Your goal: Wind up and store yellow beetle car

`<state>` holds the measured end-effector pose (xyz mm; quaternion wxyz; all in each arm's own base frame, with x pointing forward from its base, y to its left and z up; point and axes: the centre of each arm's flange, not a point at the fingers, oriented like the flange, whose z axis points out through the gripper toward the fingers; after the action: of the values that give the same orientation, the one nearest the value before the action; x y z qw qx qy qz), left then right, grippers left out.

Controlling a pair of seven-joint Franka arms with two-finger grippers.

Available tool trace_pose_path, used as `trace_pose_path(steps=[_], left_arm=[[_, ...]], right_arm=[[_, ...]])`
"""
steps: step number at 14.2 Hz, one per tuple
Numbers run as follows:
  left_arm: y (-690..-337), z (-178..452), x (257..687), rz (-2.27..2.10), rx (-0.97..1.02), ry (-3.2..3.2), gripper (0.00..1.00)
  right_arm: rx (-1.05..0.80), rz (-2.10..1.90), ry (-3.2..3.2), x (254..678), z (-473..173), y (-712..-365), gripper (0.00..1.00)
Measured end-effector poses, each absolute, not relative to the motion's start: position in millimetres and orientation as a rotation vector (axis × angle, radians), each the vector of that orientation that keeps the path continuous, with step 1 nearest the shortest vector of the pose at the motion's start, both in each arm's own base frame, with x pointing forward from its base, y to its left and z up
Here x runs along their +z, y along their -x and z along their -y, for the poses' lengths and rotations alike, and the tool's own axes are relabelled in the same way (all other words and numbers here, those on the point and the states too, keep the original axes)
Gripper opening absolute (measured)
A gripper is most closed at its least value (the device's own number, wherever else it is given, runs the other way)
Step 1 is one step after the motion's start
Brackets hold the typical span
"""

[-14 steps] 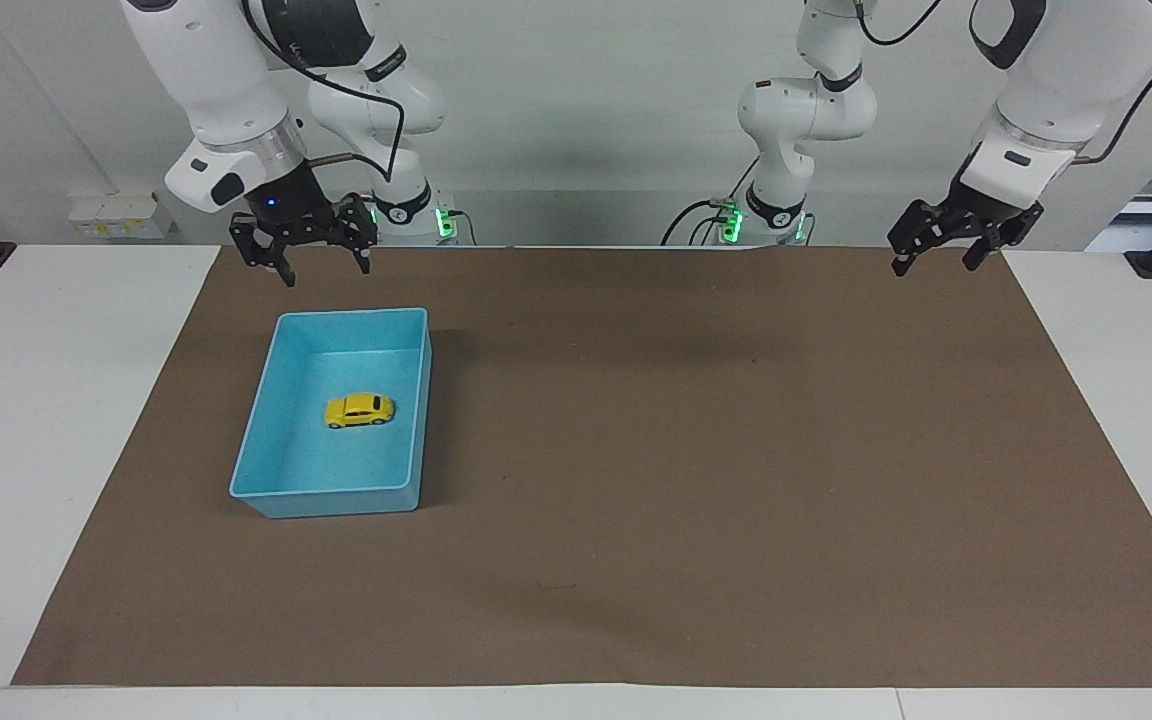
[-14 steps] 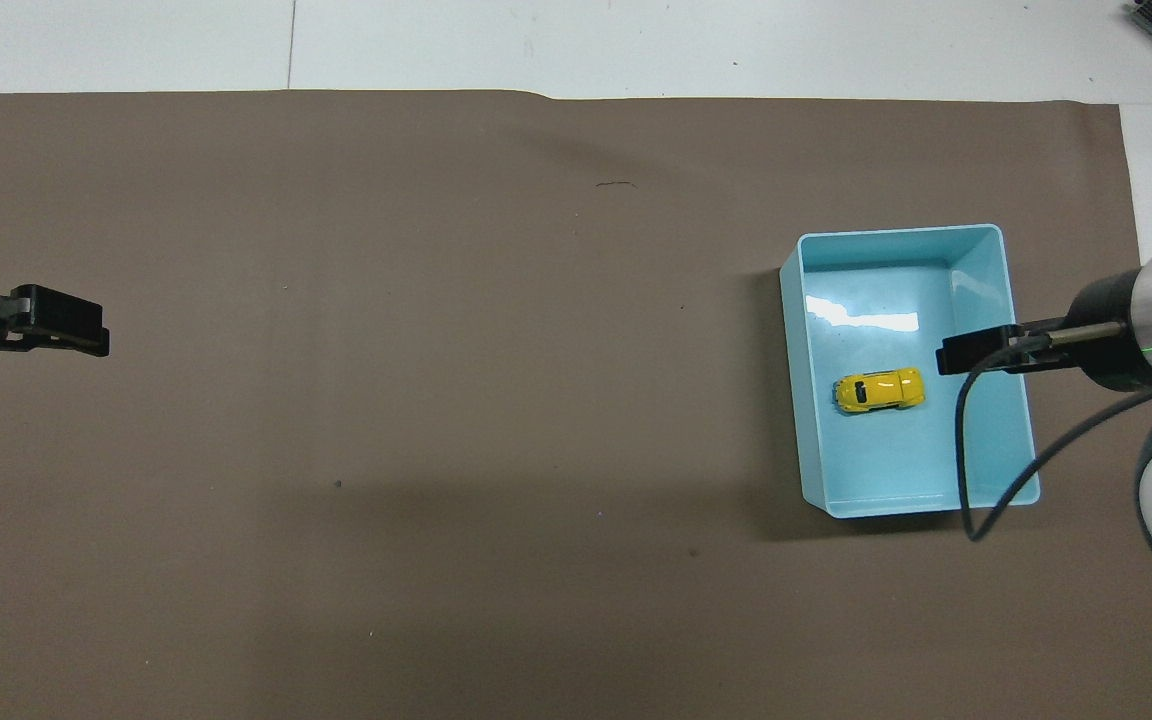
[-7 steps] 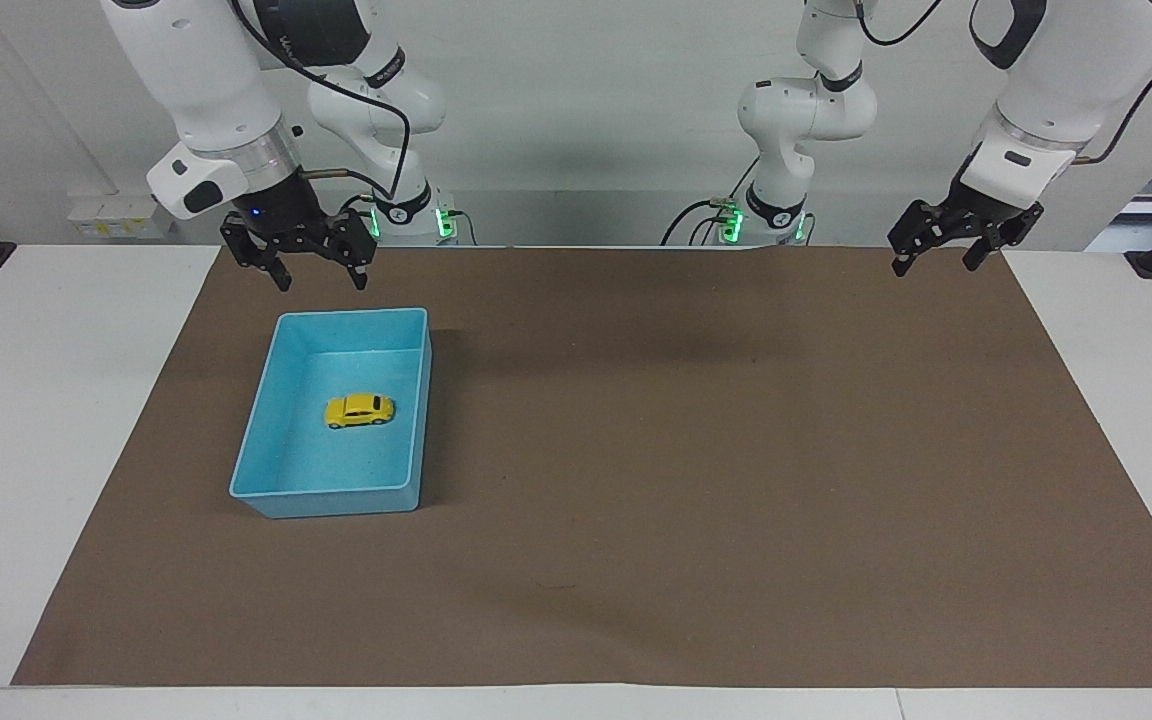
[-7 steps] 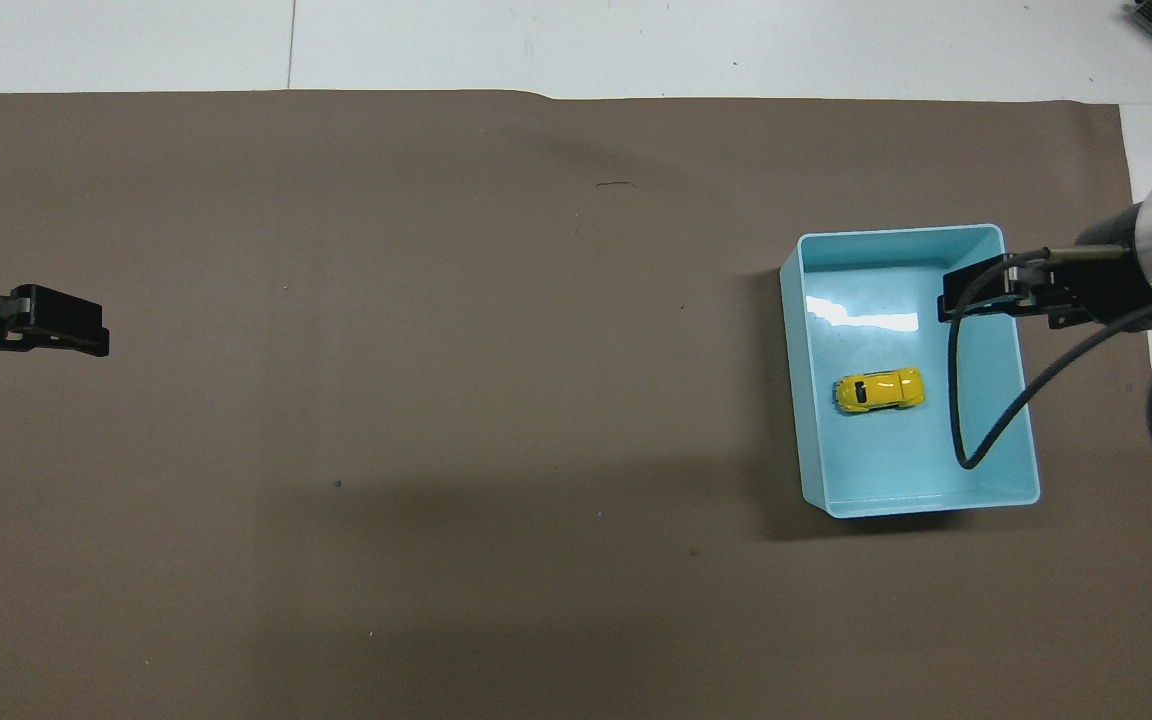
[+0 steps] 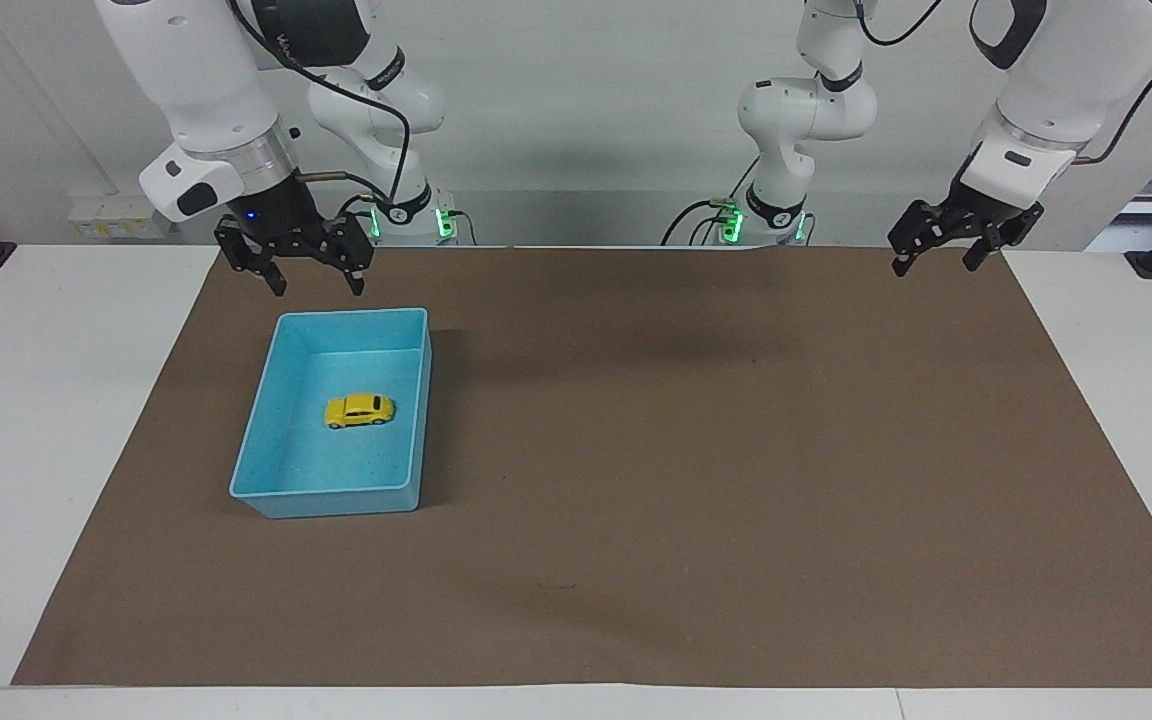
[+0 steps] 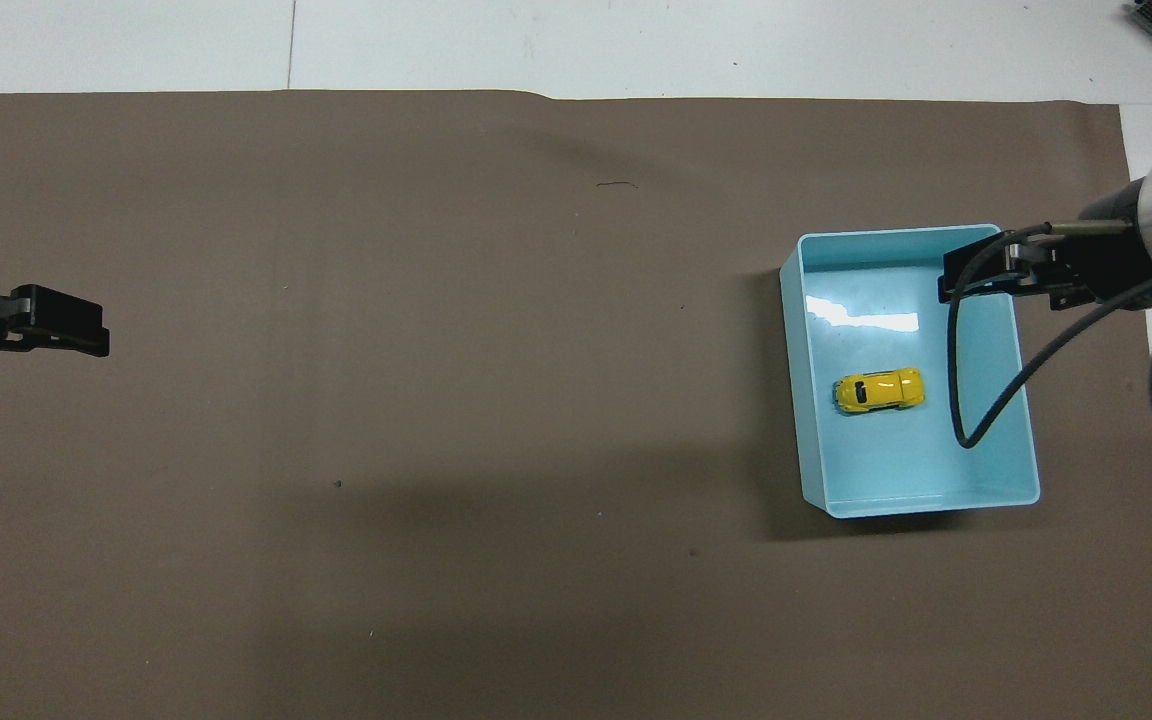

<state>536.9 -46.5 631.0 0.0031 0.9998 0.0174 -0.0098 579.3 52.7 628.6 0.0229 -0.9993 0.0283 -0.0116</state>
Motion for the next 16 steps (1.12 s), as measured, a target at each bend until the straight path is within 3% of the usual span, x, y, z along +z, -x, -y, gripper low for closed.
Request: trace_pose_path(steps=[6,16], left_arm=[[-536.9,46.5,631.0,-0.055,-0.031,-3.135,1.00],[-536.9,46.5,631.0,-0.055,-0.031,-3.135,1.00]], right_arm=[[-0.073,-0.091,3.128,650.0,-48.3,-567.4,1.00],[-0.071,-0.109,3.130,650.6,-41.9,-566.5,1.00]])
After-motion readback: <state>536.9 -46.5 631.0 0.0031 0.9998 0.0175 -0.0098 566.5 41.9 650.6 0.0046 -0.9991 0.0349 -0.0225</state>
